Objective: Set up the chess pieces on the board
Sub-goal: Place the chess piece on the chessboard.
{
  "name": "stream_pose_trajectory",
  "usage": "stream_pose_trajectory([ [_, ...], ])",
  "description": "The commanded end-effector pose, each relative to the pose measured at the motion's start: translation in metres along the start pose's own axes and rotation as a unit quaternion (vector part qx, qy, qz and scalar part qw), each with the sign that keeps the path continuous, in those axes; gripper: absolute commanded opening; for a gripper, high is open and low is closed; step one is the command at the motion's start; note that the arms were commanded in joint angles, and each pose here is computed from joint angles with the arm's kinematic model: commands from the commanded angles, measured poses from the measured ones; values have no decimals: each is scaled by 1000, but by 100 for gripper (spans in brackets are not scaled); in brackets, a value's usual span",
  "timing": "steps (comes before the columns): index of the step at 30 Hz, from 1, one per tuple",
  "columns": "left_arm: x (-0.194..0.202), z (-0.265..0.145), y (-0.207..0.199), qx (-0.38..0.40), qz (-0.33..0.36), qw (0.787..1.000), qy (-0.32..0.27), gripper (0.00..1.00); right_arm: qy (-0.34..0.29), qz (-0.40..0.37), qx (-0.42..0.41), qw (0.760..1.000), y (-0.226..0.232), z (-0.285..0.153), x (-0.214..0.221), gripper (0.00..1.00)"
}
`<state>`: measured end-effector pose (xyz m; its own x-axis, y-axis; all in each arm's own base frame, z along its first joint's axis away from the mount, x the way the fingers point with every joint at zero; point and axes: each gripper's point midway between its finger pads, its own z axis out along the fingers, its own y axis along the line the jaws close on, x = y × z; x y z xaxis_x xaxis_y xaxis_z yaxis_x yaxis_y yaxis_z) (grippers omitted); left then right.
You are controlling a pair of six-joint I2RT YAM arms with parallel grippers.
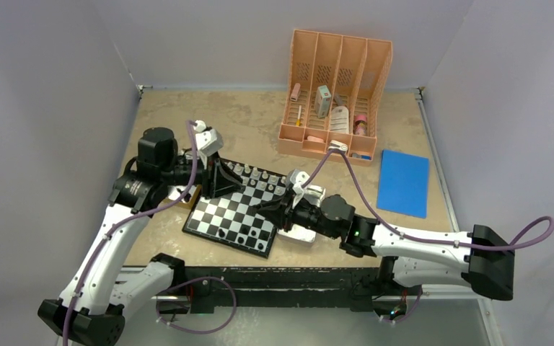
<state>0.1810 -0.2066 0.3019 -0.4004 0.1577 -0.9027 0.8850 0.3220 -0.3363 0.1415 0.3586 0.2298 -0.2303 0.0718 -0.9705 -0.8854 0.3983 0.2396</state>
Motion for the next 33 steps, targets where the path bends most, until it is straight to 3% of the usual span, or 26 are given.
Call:
stream_pose_trajectory([
  [1, -8, -5, -34, 98, 131, 986, -43, 26, -5, 47, -7, 999, 3, 12, -25, 1],
  [6, -4, -4, -42, 134, 180, 972, -62, 28, 18, 70, -29, 997, 11, 21, -24, 0],
  [33, 28, 5, -28, 147, 175, 973, -29, 25, -33, 105, -32, 993, 14, 22, -56, 0],
])
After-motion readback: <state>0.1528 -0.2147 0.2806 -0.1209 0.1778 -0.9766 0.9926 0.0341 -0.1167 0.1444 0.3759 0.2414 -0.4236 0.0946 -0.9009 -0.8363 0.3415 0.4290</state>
